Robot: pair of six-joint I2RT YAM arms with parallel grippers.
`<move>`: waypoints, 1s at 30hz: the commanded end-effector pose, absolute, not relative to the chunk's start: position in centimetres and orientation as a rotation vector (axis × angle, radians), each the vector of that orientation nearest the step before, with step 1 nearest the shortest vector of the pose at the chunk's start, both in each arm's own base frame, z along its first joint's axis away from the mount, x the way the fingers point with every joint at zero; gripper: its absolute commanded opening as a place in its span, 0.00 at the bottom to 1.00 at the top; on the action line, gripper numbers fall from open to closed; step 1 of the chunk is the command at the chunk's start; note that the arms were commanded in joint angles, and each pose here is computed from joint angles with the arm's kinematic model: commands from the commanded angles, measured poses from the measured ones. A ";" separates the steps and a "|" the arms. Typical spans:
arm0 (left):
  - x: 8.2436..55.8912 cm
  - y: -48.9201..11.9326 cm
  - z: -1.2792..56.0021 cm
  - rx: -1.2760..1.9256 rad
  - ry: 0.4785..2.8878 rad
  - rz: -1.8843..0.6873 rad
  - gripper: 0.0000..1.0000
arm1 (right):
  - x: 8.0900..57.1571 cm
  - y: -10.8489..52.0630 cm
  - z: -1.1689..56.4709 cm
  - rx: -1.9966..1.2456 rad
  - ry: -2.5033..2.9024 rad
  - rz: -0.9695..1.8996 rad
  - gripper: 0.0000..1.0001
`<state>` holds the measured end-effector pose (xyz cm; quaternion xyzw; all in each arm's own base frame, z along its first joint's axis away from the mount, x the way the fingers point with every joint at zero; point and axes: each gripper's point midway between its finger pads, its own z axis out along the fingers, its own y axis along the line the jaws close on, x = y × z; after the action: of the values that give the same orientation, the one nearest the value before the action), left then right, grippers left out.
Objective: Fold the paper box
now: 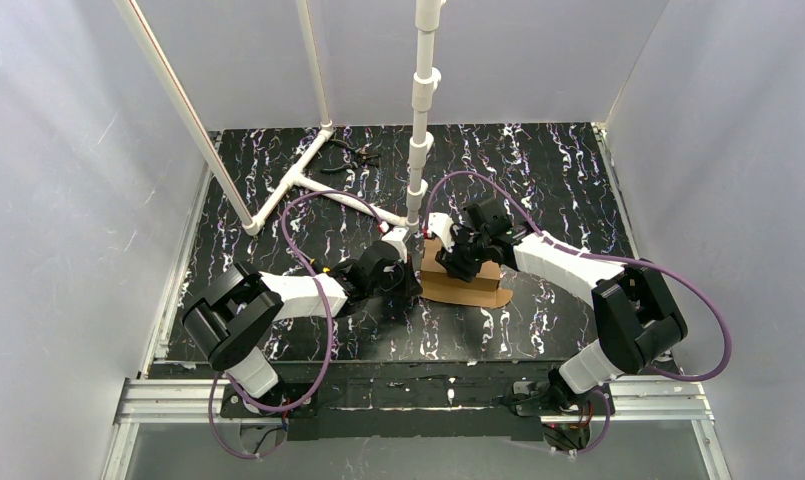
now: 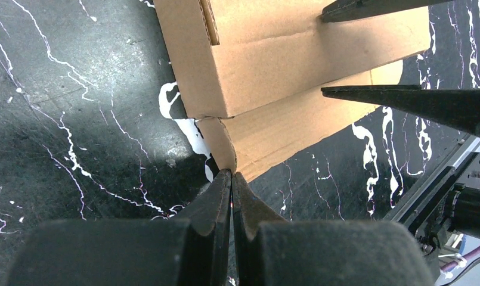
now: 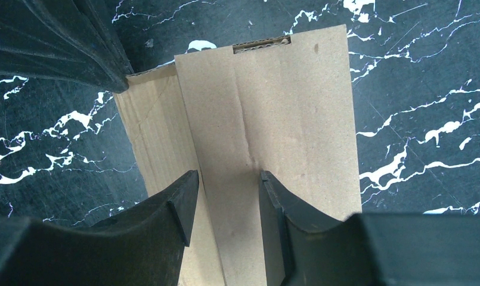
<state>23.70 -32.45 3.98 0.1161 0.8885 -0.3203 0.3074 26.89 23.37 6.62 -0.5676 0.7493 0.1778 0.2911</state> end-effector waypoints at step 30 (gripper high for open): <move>21.9 -32.1 5.2 0.306 2.328 -0.931 0.00 | 22.2 20.9 1.4 -1.615 2.246 0.530 0.49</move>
<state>22.88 -31.71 3.67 0.0991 0.8892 -0.3293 0.3018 26.86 23.80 6.56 -0.5709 0.7462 0.1818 0.2904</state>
